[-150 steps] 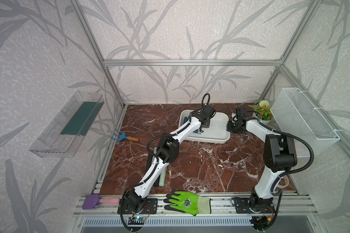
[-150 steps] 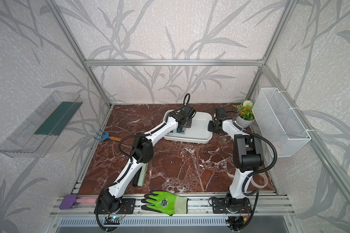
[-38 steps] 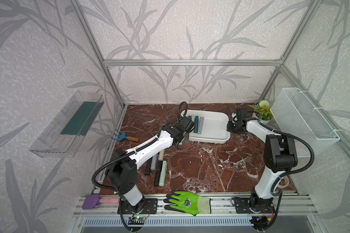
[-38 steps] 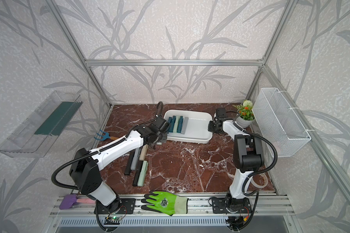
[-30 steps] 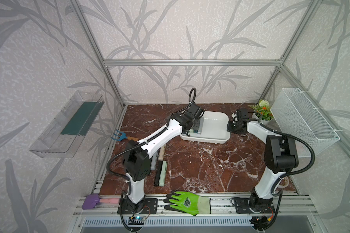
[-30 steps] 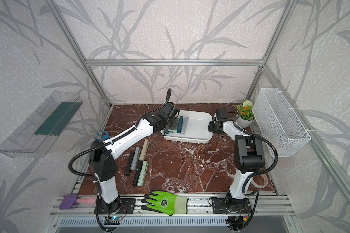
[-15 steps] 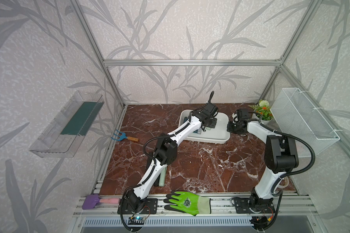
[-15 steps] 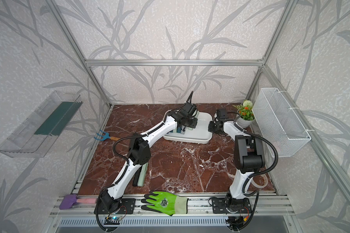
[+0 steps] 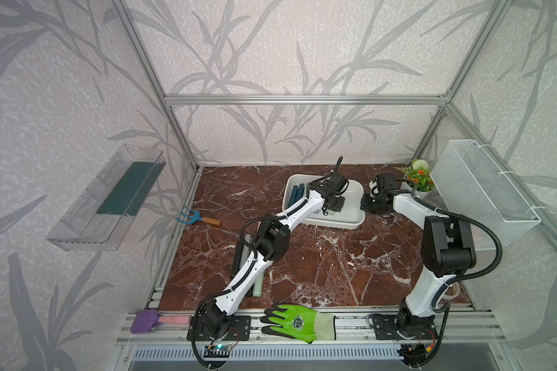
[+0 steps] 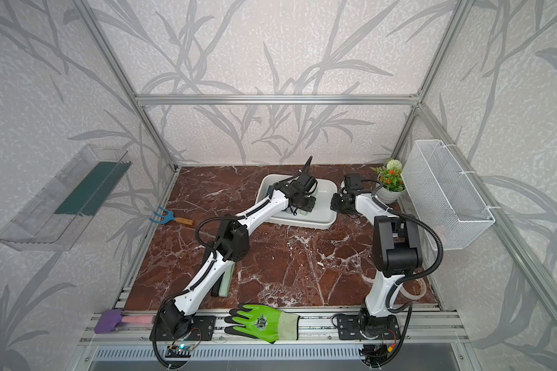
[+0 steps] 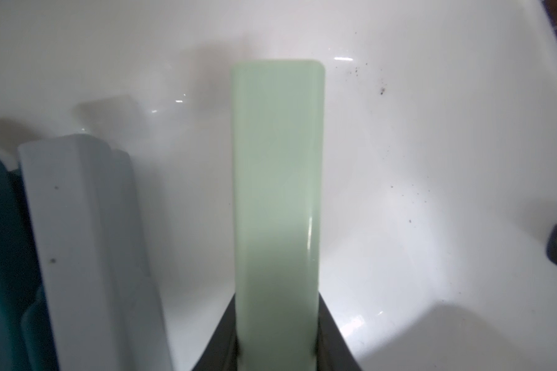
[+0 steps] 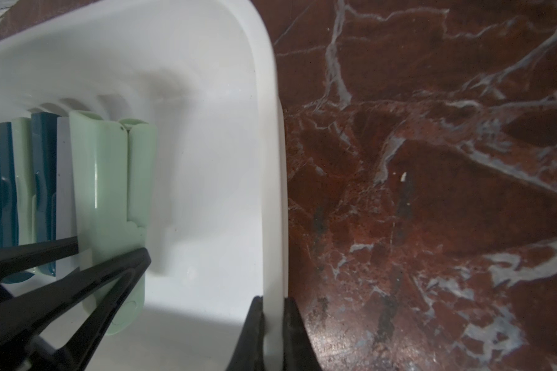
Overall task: Put the pruning pliers into the storage box
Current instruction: Place the pruning pliers in the storage box.
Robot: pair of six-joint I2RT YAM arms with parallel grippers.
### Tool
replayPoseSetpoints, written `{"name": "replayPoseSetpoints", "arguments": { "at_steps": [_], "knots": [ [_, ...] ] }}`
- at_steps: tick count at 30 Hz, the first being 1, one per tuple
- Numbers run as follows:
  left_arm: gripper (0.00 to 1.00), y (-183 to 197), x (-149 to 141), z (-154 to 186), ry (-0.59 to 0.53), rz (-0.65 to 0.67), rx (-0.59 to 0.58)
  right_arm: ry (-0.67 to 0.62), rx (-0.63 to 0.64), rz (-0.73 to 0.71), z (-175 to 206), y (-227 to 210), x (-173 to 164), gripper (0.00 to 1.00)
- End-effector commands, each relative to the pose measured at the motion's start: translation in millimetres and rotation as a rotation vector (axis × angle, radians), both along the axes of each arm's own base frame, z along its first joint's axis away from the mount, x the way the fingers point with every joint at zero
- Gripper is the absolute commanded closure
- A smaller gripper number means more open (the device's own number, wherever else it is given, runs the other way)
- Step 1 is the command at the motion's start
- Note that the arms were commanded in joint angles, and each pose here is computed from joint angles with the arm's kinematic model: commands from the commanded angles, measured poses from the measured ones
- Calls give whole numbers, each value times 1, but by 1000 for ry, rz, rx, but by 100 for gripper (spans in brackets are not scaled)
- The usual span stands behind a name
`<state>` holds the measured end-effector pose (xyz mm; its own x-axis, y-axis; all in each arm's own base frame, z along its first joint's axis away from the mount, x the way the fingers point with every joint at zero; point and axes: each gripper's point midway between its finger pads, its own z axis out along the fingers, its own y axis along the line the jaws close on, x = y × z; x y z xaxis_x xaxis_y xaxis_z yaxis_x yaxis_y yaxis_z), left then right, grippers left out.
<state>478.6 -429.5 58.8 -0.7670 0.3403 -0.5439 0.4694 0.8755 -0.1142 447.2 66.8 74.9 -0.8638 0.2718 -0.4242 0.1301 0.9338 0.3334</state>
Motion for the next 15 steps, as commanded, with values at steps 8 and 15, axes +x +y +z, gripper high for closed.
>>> {"name": "replayPoseSetpoints", "arguments": {
  "at_steps": [8, 15],
  "knots": [
    [83, 28, 29, -9, -22, 105, 21, 44, 34, 32, -1, 13, -21, 90],
    [82, 35, 36, -10, -35, 131, 25, 39, 35, 32, 1, 13, -20, 90]
  ]
}}
